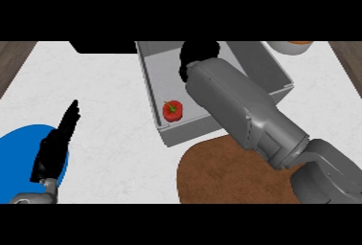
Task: Pick the bell pepper from the cutting board and place it in the cardboard box
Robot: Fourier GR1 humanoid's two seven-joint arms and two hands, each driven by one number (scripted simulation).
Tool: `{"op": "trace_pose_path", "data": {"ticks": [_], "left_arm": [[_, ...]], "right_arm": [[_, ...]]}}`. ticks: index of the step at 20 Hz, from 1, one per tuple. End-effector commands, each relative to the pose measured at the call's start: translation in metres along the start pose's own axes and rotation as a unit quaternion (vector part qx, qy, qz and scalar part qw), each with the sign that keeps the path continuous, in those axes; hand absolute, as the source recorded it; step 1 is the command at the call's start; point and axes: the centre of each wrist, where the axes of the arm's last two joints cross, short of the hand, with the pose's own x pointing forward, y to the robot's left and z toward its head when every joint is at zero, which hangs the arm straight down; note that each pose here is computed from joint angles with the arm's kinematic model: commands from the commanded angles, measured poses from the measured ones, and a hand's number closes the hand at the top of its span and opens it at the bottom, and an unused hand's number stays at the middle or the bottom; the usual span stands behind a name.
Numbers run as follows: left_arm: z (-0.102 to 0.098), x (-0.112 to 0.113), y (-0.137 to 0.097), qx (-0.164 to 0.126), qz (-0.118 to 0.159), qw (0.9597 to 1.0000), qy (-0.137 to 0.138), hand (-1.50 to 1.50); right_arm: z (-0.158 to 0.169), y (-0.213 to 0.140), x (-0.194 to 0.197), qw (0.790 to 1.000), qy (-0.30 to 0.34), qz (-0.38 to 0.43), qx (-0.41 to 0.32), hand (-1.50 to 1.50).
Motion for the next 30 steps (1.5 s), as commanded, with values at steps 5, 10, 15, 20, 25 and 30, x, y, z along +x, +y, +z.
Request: {"op": "trace_pose_path", "data": {"ticks": [5, 10, 15, 20, 25, 30], "left_arm": [[0.013, -0.009, 0.021, 0.040, 0.005, 0.9989, 0.024, 0.00], [0.019, -0.013, 0.013, 0.030, -0.006, 0.9992, 0.025, 0.00], [0.015, -0.004, 0.018, 0.018, 0.003, 0.9997, 0.019, 0.00], [0.018, -0.001, -0.003, 0.015, 0.003, 0.9998, 0.010, 0.00], [0.012, 0.014, 0.004, 0.002, -0.001, 1.0000, 0.004, 0.00], [0.008, 0.002, 0.002, 0.003, -0.004, 1.0000, -0.009, 0.00]], "right_arm": [[-0.066, 0.108, -0.173, 0.998, 0.015, 0.013, -0.051, 1.50], [-0.059, 0.080, -0.218, 0.994, 0.022, 0.013, -0.107, 1.50], [-0.028, 0.033, -0.227, 0.986, -0.015, -0.056, -0.157, 1.50], [-0.001, -0.012, -0.211, 0.941, -0.141, -0.194, -0.238, 1.50], [0.036, -0.015, -0.201, 0.918, -0.207, -0.234, -0.243, 1.50], [0.034, -0.064, -0.194, 0.912, -0.216, -0.250, -0.243, 1.50]]}}
